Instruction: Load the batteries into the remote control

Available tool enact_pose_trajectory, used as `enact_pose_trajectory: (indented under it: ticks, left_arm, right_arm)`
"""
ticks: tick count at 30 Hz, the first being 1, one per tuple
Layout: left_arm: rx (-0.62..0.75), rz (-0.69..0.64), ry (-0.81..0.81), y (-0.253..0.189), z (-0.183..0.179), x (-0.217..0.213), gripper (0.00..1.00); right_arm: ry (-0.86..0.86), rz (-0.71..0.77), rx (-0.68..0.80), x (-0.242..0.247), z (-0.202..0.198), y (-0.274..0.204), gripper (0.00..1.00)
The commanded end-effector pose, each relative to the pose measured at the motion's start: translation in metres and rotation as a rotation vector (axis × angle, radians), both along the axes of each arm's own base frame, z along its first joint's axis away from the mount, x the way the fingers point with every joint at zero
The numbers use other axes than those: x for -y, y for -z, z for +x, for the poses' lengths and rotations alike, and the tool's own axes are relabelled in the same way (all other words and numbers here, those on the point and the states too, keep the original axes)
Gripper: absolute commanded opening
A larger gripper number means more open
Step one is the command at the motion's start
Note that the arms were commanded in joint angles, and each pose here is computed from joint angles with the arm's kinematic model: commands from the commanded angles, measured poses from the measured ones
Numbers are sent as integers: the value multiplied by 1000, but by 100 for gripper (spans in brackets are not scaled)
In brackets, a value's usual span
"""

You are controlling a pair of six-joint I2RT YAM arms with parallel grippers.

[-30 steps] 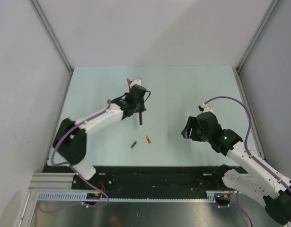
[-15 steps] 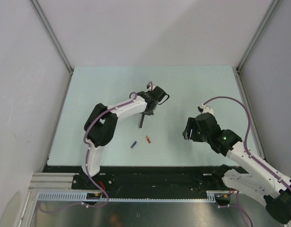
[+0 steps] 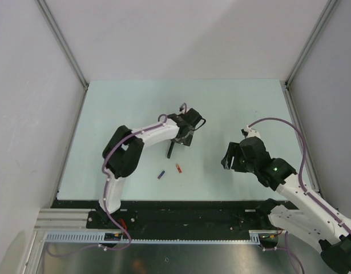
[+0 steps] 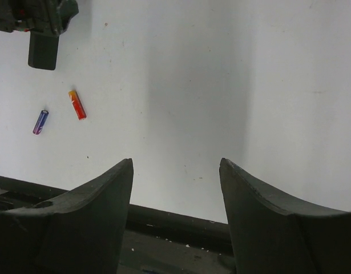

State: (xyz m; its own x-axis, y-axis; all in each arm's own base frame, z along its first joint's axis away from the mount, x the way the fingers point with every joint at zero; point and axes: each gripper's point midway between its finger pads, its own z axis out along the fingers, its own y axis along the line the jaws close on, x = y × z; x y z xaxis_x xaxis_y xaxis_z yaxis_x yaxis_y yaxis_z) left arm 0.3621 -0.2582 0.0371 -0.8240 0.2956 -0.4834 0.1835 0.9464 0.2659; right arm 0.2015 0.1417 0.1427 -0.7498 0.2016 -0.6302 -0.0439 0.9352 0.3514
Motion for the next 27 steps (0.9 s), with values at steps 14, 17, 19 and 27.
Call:
enact_pose_trajectory:
  ticks: [14, 17, 19, 27]
  left_arm:
    - [248, -323, -97, -96, -17, -52, 26]
    - [217, -277, -142, -71, -6, -62, 3]
    - [185, -243, -155, -53, 0, -64, 0]
    - [112, -256, -110, -28, 8, -33, 0]
  right_arm:
    - [10, 60, 70, -8, 7, -26, 65]
    - [7, 67, 75, -9, 4, -28, 65]
    - [4, 67, 80, -9, 3, -29, 65]
    - [6, 69, 81, -8, 1, -30, 65]
